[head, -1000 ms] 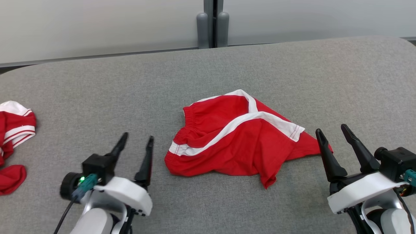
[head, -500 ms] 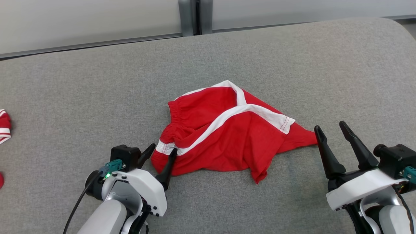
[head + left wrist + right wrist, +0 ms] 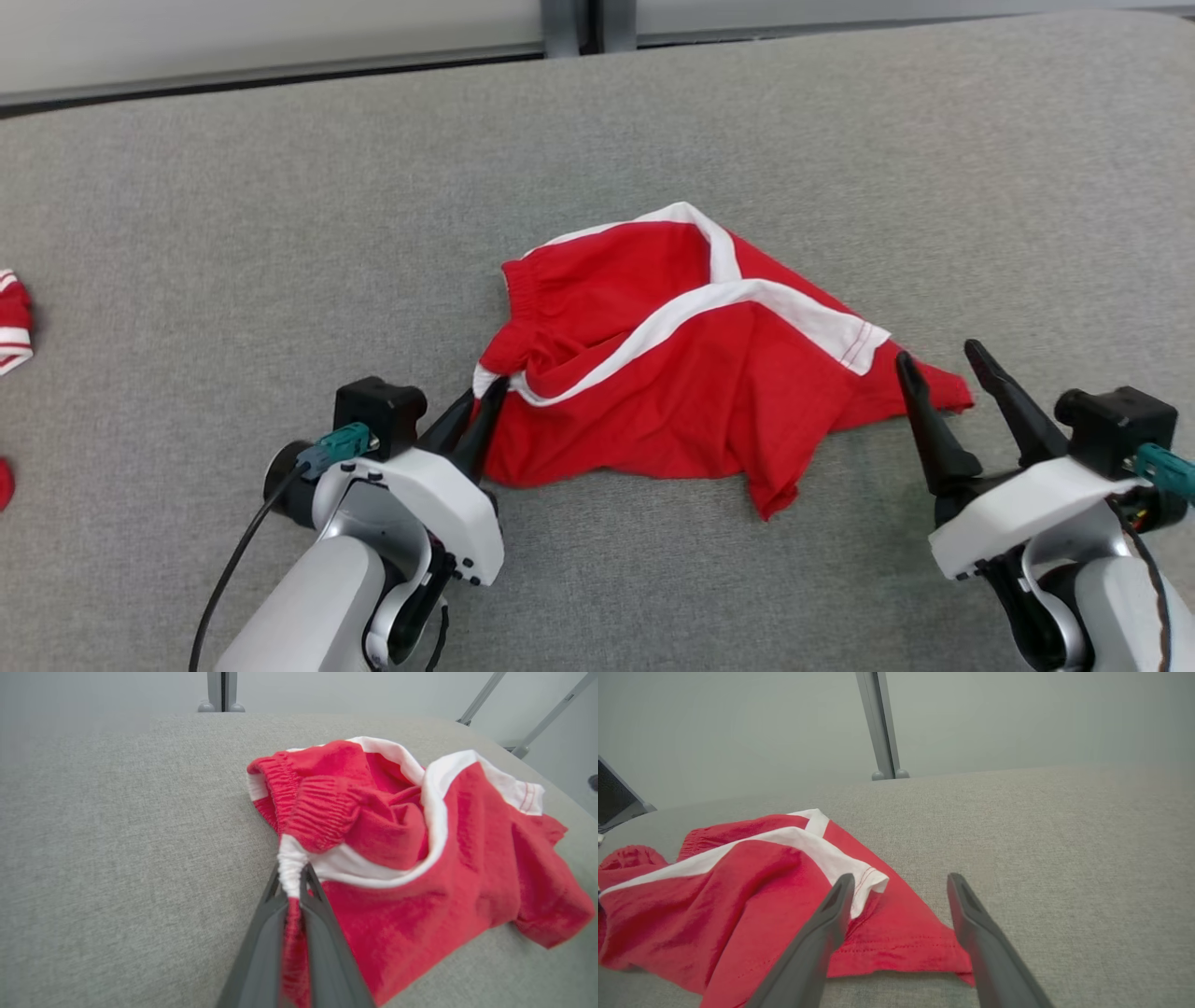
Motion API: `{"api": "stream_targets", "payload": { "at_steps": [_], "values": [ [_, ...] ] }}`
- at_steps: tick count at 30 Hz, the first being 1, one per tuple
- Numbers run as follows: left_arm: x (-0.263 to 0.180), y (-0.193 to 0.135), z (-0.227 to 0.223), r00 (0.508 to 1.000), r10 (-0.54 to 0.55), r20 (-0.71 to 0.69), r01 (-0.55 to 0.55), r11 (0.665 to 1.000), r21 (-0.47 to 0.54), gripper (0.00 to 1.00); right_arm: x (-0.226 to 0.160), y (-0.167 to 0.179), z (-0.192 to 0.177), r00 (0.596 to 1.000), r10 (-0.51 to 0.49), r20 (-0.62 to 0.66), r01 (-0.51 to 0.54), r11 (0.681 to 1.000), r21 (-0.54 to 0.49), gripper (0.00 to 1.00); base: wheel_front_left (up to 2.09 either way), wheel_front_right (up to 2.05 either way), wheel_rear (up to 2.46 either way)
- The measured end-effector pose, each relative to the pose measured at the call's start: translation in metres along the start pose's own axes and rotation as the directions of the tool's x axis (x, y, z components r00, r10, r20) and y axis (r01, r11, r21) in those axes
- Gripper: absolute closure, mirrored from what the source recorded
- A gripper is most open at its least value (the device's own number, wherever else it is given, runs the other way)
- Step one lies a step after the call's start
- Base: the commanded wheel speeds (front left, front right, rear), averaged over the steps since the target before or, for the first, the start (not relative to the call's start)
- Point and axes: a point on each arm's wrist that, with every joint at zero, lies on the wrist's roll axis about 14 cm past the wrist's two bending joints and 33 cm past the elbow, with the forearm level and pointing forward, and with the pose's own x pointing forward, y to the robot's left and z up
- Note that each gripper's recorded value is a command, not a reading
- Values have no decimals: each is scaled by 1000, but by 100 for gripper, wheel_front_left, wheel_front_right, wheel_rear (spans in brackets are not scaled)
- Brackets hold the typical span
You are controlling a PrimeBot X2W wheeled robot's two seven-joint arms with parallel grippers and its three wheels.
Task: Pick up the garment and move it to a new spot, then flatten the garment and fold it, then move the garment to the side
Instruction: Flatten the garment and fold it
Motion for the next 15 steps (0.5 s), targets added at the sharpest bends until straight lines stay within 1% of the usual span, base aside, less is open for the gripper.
{"api": "stream_targets", "payload": {
  "at_steps": [6, 7, 8, 9, 10, 12, 15],
  "values": [
    [3, 7, -4, 1000, 15, 4, -15, 1000, -15, 100, 25, 17, -25, 994, 67, -84, -65, 998, 25, 0, 0, 0, 0],
    [3, 8, -4, 1000, 20, 9, -20, 1000, -16, 100, 29, 17, -27, 994, 71, -89, -69, 997, 24, 24, 0, 0, 0],
    [3, 10, -2, 1000, 26, 18, -26, 1000, -18, 100, 31, 19, -28, 993, 76, -89, -74, 997, 27, 60, 0, 0, 0],
    [2, 12, -1, 999, 30, 25, -30, 999, -17, 100, 34, 20, -29, 992, 82, -91, -80, 996, 34, 89, 0, 0, 0],
    [2, 13, 1, 999, 36, 35, -35, 999, -15, 100, 36, 22, -28, 993, 87, -83, -84, 996, 38, 100, 0, 0, 0],
    [1, 15, 6, 998, 39, 56, -38, 999, -16, 100, 38, 21, -26, 993, 89, -74, -87, 996, 35, 100, 0, 0, 0],
    [0, 14, 20, 993, 37, 109, -36, 999, -18, 100, 39, 16, -14, 996, 83, -22, -83, 996, 23, 100, 0, 0, 0]
  ]
}}
